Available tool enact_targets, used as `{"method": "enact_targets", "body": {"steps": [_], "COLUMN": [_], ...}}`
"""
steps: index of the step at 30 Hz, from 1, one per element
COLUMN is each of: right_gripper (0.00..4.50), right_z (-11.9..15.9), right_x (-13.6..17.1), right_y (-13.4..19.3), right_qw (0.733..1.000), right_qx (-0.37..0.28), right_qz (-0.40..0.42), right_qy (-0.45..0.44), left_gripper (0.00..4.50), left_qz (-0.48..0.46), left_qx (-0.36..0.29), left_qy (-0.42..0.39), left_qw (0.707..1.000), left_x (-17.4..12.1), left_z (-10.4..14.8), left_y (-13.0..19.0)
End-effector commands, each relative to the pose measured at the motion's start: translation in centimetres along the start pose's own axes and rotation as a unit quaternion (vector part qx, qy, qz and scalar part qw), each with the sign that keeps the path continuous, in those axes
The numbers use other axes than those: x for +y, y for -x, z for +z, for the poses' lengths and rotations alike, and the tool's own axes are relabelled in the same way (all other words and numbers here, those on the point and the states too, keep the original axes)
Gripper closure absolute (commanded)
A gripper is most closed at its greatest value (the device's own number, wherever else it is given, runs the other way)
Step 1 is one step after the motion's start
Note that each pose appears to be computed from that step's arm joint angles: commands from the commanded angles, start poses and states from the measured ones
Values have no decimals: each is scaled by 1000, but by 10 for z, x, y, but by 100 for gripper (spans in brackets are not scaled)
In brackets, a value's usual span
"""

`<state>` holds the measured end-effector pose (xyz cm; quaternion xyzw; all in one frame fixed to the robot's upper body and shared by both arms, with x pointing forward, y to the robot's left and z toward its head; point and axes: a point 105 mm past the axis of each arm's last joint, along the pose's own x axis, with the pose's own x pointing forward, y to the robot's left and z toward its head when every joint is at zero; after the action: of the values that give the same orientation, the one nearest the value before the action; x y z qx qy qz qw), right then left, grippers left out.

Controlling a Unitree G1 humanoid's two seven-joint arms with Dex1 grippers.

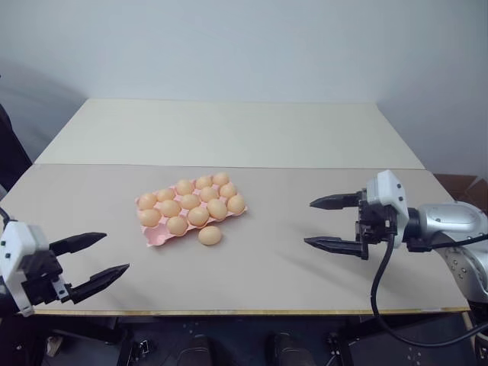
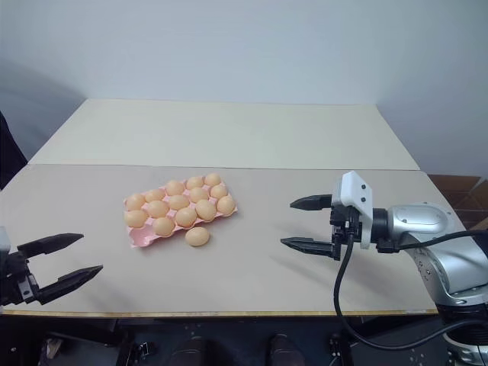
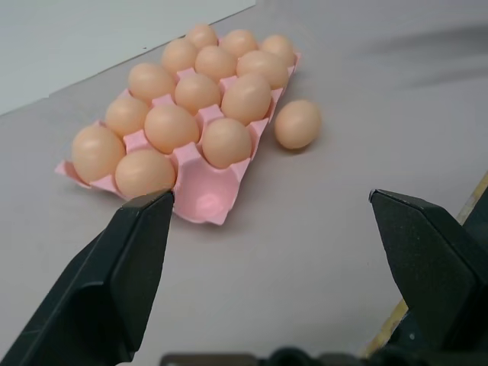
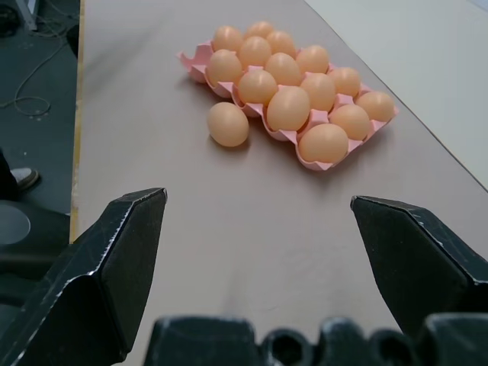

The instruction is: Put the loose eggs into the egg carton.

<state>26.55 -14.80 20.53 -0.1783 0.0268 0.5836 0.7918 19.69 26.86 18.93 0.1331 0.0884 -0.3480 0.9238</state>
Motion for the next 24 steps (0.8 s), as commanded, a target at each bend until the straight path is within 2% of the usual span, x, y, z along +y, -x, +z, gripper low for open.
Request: {"method": "enact_targets", "body": {"steps": [1,4,11,18,24], "right_gripper": [0,0,0,0,0], "right_z": [16,18,19,17,17], "right_x": [-2,0,3,8,12], "right_y": [5,1,-1,-5,-5], "right_qw": [999,999,999,999,998], "right_qx": [-21,-25,-24,-22,-24], "right_qz": [-8,-5,-12,-21,-33], "right_qy": [32,35,42,41,39], "left_gripper": [4,4,4,4,4], "left_qz": [-19,-50,-126,-175,-226], "left_qx": [-14,-26,-14,21,19], "left_qy": [-19,-26,-50,-120,-161], "left_qw": [1000,998,991,977,960], "left_x": [-2,-7,-27,-17,-19], "left_z": [15,22,11,1,3], "left_y": [-13,-40,-95,-145,-182]}}
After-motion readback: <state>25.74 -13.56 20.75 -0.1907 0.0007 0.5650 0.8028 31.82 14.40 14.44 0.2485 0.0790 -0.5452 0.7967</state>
